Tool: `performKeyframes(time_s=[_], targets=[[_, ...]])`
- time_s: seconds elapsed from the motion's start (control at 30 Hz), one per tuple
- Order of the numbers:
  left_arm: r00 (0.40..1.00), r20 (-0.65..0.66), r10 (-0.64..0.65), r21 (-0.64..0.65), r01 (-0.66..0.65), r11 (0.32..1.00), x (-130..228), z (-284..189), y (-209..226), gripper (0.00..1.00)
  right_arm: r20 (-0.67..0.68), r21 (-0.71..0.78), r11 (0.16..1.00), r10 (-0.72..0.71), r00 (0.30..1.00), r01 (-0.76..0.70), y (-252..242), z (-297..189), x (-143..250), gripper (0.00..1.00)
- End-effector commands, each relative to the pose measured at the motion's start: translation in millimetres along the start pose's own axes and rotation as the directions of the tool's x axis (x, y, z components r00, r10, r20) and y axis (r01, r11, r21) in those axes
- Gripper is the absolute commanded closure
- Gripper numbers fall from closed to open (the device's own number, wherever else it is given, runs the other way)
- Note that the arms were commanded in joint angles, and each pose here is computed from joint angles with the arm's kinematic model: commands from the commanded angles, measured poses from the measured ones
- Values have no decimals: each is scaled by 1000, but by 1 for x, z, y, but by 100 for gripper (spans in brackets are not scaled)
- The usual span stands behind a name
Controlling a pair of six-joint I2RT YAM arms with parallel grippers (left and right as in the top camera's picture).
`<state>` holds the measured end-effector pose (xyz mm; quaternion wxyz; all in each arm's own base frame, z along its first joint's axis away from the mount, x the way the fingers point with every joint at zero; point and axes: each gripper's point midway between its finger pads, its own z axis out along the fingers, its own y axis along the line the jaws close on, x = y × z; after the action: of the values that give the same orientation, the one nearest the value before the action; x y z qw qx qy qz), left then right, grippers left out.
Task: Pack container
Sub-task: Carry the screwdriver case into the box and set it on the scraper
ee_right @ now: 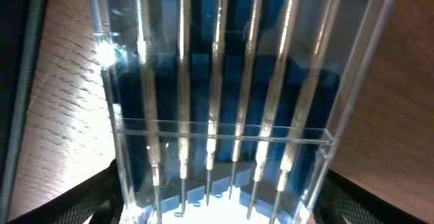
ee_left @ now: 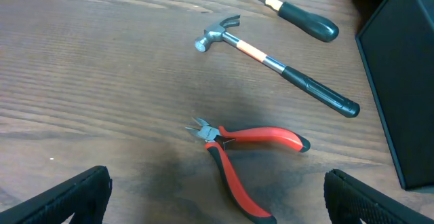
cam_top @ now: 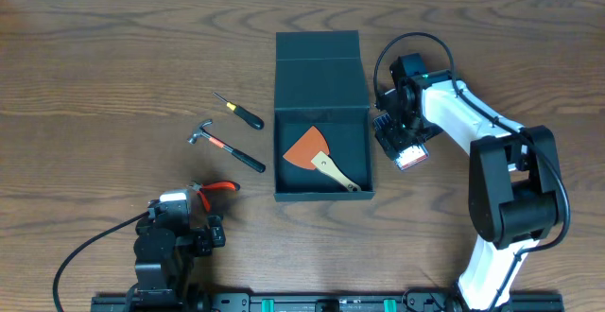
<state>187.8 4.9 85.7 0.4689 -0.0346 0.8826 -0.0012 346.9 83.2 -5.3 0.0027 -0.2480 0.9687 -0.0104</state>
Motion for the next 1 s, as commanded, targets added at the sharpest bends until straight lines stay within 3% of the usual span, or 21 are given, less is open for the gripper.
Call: performKeyframes(time_s=[0.0, 0.4, 0.97], targets=[[1000, 10, 5, -13, -4, 1000, -2, -1, 2, 1, -51, -15, 1000, 5, 999, -6, 6, 15, 16, 19], [1000, 10, 5, -13, -4, 1000, -2, -1, 2, 1, -48, -9, 1000, 6, 999, -6, 4, 14, 15, 31], [1000, 10, 5, -13, -5, 1000, -2, -1, 2, 2, 27, 66, 998, 19, 999, -21, -15, -23, -17, 31]])
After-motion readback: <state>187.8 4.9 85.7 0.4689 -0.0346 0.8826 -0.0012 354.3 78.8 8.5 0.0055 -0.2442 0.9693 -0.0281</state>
